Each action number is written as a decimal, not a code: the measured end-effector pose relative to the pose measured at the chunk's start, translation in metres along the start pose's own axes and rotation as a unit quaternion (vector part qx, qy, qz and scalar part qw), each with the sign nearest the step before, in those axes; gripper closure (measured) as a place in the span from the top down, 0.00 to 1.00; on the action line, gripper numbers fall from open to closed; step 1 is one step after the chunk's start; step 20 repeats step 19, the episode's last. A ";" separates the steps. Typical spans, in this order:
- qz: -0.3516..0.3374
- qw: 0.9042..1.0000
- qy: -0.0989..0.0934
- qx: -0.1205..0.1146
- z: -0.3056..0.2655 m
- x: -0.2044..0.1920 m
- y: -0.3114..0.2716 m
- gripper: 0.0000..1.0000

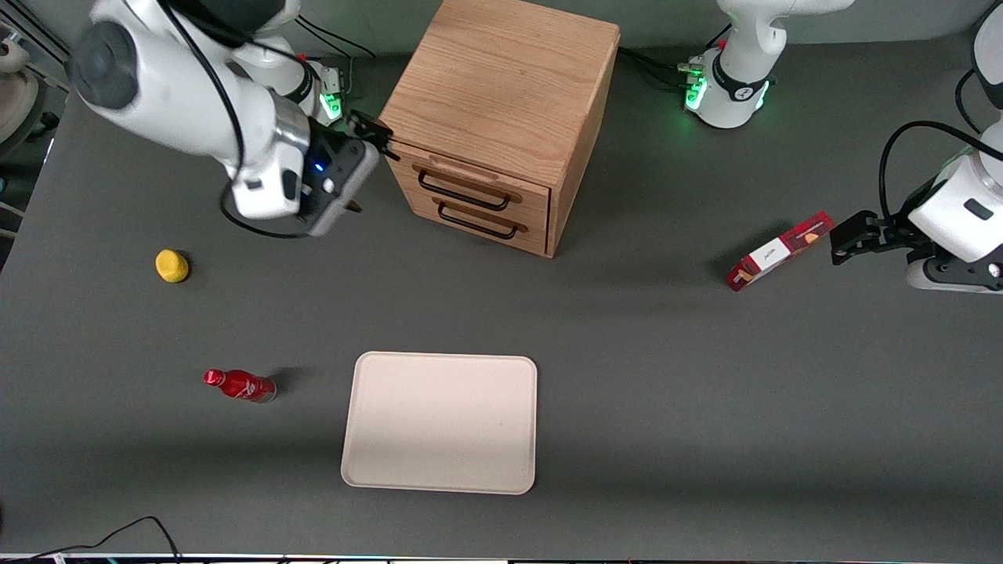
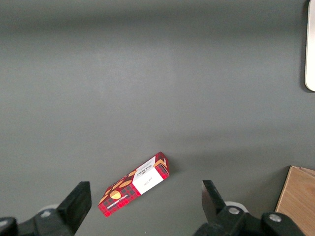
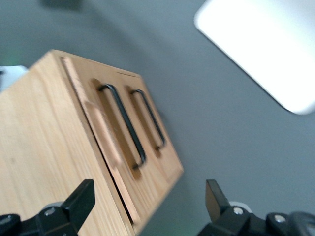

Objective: Close top drawer

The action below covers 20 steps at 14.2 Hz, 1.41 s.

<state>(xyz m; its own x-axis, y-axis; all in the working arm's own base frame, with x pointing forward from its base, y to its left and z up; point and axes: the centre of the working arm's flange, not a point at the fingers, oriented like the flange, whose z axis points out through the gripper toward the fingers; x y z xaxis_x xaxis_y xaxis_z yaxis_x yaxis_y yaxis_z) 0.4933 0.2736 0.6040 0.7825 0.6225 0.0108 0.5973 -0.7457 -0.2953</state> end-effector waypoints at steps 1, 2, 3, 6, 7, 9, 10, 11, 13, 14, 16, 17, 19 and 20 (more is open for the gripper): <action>0.028 0.999 0.001 -0.028 -0.018 -0.014 -0.003 1.00; 0.057 0.997 0.005 -0.045 -0.036 -0.030 -0.002 1.00; 0.085 0.995 0.004 -0.056 -0.054 -0.049 0.006 1.00; 0.176 0.982 0.020 -0.072 -0.105 -0.108 0.078 1.00; 0.207 0.974 0.023 -0.084 -0.115 -0.126 0.107 1.00; 0.269 0.957 0.019 -0.111 -0.120 -0.142 0.137 1.00; 0.298 0.948 0.017 -0.114 -0.115 -0.142 0.142 1.00; 0.322 0.939 0.016 -0.116 -0.107 -0.140 0.147 1.00; 0.357 0.926 0.020 -0.119 -0.081 -0.144 0.177 1.00; 0.370 0.921 0.021 -0.120 -0.066 -0.151 0.196 1.00; 0.389 0.912 0.016 -0.128 -0.043 -0.168 0.224 1.00; 0.392 0.910 0.017 -0.134 -0.039 -0.173 0.230 1.00; 0.388 0.910 0.018 -0.145 -0.040 -0.172 0.229 1.00; 0.388 0.910 0.018 -0.145 -0.040 -0.172 0.229 1.00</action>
